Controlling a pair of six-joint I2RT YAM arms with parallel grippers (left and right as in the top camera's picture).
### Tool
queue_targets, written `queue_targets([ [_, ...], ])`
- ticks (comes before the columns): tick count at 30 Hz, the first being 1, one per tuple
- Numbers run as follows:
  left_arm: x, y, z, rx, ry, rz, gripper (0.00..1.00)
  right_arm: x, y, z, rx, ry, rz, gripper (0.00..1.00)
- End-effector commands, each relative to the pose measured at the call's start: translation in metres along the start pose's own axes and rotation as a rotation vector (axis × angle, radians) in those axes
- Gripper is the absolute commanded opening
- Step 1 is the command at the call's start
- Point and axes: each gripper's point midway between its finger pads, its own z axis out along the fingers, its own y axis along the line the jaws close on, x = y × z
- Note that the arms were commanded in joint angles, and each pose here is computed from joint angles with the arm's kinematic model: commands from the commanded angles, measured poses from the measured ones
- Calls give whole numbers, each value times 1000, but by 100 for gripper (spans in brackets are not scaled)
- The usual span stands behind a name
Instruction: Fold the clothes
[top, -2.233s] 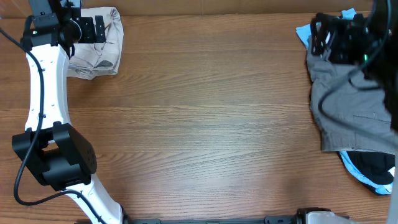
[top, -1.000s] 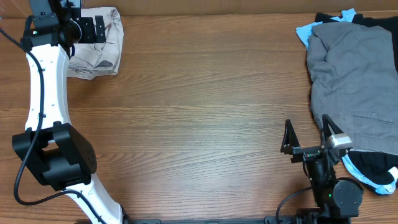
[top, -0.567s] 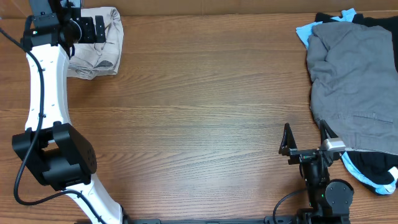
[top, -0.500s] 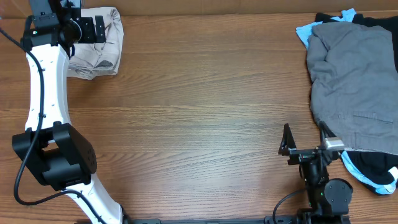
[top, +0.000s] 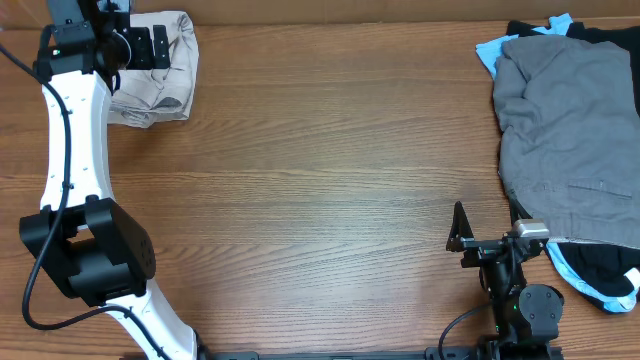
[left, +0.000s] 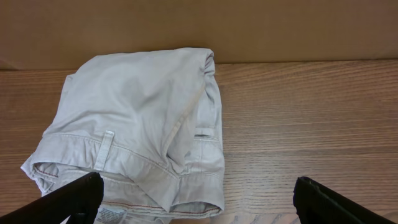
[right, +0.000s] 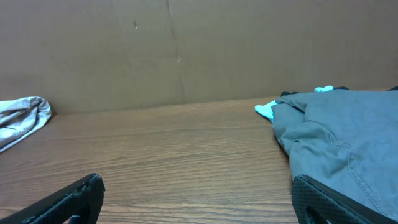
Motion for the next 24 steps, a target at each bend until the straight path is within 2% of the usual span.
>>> queue_targets([
  [1, 2, -6, 5, 19, 7, -10, 100, 0, -2, 0, 11, -9, -1, 100],
  [19, 5, 1, 5, 9, 12, -20, 100, 0, -2, 0, 11, -9, -1, 100],
  [24, -10, -7, -14, 12, -31, -4, 100, 0, -2, 0, 11, -9, -1, 100],
])
